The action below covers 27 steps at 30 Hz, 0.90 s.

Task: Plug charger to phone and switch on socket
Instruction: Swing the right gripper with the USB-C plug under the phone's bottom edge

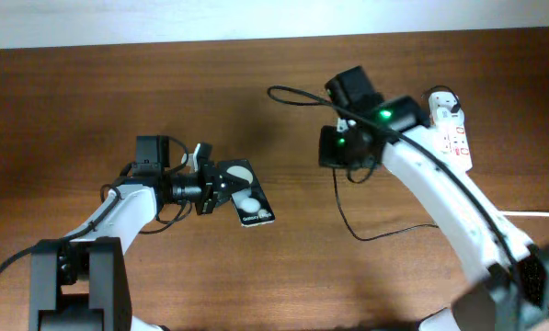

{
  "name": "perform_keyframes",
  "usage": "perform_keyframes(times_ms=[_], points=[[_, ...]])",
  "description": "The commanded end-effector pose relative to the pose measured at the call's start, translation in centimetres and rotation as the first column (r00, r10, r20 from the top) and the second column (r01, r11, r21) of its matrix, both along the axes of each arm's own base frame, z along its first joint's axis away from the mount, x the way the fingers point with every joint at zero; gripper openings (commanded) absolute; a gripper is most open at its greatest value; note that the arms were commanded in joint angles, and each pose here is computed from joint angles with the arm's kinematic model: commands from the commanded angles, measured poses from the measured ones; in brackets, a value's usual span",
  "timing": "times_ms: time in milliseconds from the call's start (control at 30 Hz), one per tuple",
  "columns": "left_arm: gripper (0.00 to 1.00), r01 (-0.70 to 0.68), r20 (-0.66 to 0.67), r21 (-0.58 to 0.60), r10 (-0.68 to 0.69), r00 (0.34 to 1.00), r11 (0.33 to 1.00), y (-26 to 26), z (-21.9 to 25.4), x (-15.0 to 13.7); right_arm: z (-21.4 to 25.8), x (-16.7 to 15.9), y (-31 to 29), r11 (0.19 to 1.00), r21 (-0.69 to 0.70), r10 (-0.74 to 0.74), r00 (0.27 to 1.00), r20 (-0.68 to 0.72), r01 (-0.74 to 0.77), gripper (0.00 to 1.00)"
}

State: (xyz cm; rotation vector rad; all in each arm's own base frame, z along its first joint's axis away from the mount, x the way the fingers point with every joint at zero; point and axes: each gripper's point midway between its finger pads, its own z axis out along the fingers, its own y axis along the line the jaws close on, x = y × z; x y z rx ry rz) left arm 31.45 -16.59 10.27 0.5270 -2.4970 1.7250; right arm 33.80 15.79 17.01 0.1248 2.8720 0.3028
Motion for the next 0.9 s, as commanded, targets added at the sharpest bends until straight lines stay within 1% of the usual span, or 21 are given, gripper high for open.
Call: perform_keyframes(times_ms=[0,67,167,267,300,367,433,500,567,633,667,733,800,867], points=[[0.0,0.025,0.025,-0.032,-0.025,0.999,0.999,-0.3,0.7,-0.1,2.6,-2.8,0.4,0.989,0.054,0.134,0.991,0.01,-0.135,0.04],[0.0,0.025,0.026,-0.032,-0.025,0.999,0.999,-0.3,0.7,-0.1,3.7,-4.9,0.3,0.976,0.075,0.207,0.978,-0.006,-0.206,0.04],[0.0,0.026,0.027,-0.032,-0.025,0.999,0.999,-0.3,0.7,-0.1,4.6,-7.6,-0.5,0.97,0.074,0.235,0.971,-0.045,-0.231,0.04],[0.0,0.063,0.093,-0.045,-0.058,0.994,0.997,-0.5,1.1,-0.3,7.1,-10.5,0.1,0.935,0.161,0.32,0.947,-0.004,-0.315,0.04],[0.0,0.063,0.092,-0.046,-0.058,0.994,0.997,-0.5,1.1,-0.3,7.8,-11.4,0.4,0.925,0.188,0.334,0.942,0.014,-0.33,0.04],[0.0,0.086,0.124,-0.09,-0.075,0.99,0.992,-0.8,2.0,-0.3,8.6,-13.6,1.2,0.898,0.234,0.373,0.927,0.05,-0.374,0.04],[0.0,0.132,0.195,-0.16,-0.1,0.976,0.978,-1.1,3.7,-0.2,8.7,-16.1,2.9,0.842,0.306,0.442,0.893,0.08,-0.444,0.04],[0.0,0.146,0.221,-0.184,-0.104,0.97,0.972,-1.3,4.4,0.1,7.8,-17.3,4.8,0.803,0.355,0.473,0.874,0.111,-0.479,0.04],[0.0,0.141,0.217,-0.187,-0.099,0.971,0.972,-1.3,4.6,0.3,6.1,-17.2,6.3,0.81,0.373,0.449,0.888,0.102,-0.452,0.04],[0.0,0.136,0.225,-0.191,-0.091,0.97,0.972,-1.3,4.9,0.7,3.9,-16.5,7.7,0.844,0.363,0.388,0.917,0.096,-0.395,0.04],[0.0,0.135,0.231,-0.193,-0.089,0.969,0.972,-1.3,5.1,0.9,3.2,-16.3,8.0,0.857,0.35,0.366,0.925,0.101,-0.377,0.04],[0.0,0.125,0.226,-0.2,-0.079,0.971,0.972,-1.3,5.4,1.3,1.6,-15.6,8.3,0.913,0.29,0.265,0.958,0.111,-0.287,0.04],[0.0,0.123,0.229,-0.203,-0.075,0.971,0.971,-1.3,5.6,1.5,1.6,-15.2,8.6,0.929,0.24,0.246,0.955,0.166,-0.281,0.04],[0.0,0.123,0.234,-0.202,-0.074,0.969,0.972,-1.3,5.7,1.6,1.9,-15.1,9.3,0.924,0.237,0.256,0.946,0.2,-0.3,0.04]])
